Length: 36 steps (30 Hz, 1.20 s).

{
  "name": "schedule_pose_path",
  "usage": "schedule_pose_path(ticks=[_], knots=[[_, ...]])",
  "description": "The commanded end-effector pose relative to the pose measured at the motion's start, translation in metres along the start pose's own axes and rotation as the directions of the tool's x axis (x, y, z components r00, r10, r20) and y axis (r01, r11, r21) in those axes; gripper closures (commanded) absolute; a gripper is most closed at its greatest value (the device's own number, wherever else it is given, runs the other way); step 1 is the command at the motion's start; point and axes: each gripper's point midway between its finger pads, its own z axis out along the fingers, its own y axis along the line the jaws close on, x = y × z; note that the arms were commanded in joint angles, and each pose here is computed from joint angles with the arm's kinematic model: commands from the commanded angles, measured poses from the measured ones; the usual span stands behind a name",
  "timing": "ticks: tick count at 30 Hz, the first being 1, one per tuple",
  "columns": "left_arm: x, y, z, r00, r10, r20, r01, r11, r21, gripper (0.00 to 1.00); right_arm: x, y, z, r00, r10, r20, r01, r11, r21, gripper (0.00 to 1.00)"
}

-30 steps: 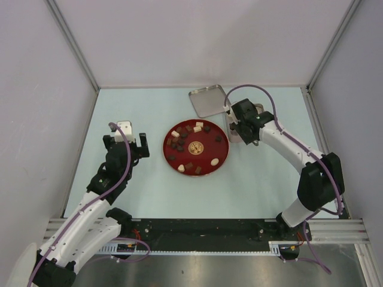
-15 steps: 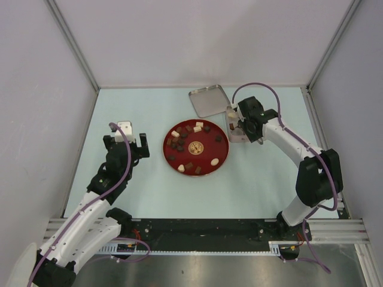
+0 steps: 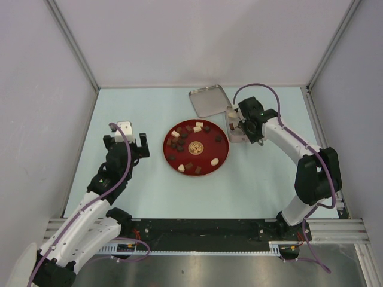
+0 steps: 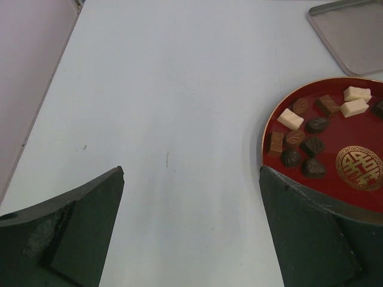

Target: Pack the chocolate

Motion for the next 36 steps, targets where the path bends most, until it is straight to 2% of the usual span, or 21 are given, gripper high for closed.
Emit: schedule_pose_path(ticks=[1, 10, 29, 36], knots=[[-0.0078, 0.0005, -0.0001, 0.999, 0.005, 0.032, -0.005, 1.0, -0.001, 0.0, 0.0023, -0.002, -0.0013, 1.0, 0.017, -0.007, -0.017, 1.0, 0.002, 0.9], [-0.0092, 0.0009, -0.0009, 0.999, 0.004, 0.036, -0.004, 1.0, -0.001, 0.0, 0.0059, -0.0013, -0.0021, 1.0, 0.009, -0.015, -0.009, 1.0, -0.002, 0.85], [-0.0084, 0.0013, -0.0015, 0.999, 0.006, 0.036, -0.006, 1.0, -0.001, 0.0, 0.0096, -0.0003, -0.0013, 1.0, 0.0, -0.028, 0.0, 1.0, 0.0, 0.62], [-0.0088, 0.0012, -0.0017, 0.999, 0.005, 0.037, -0.005, 1.0, 0.001, 0.0, 0.0086, -0.0006, -0.0024, 1.0, 0.002, -0.023, -0.002, 1.0, 0.0, 0.59]])
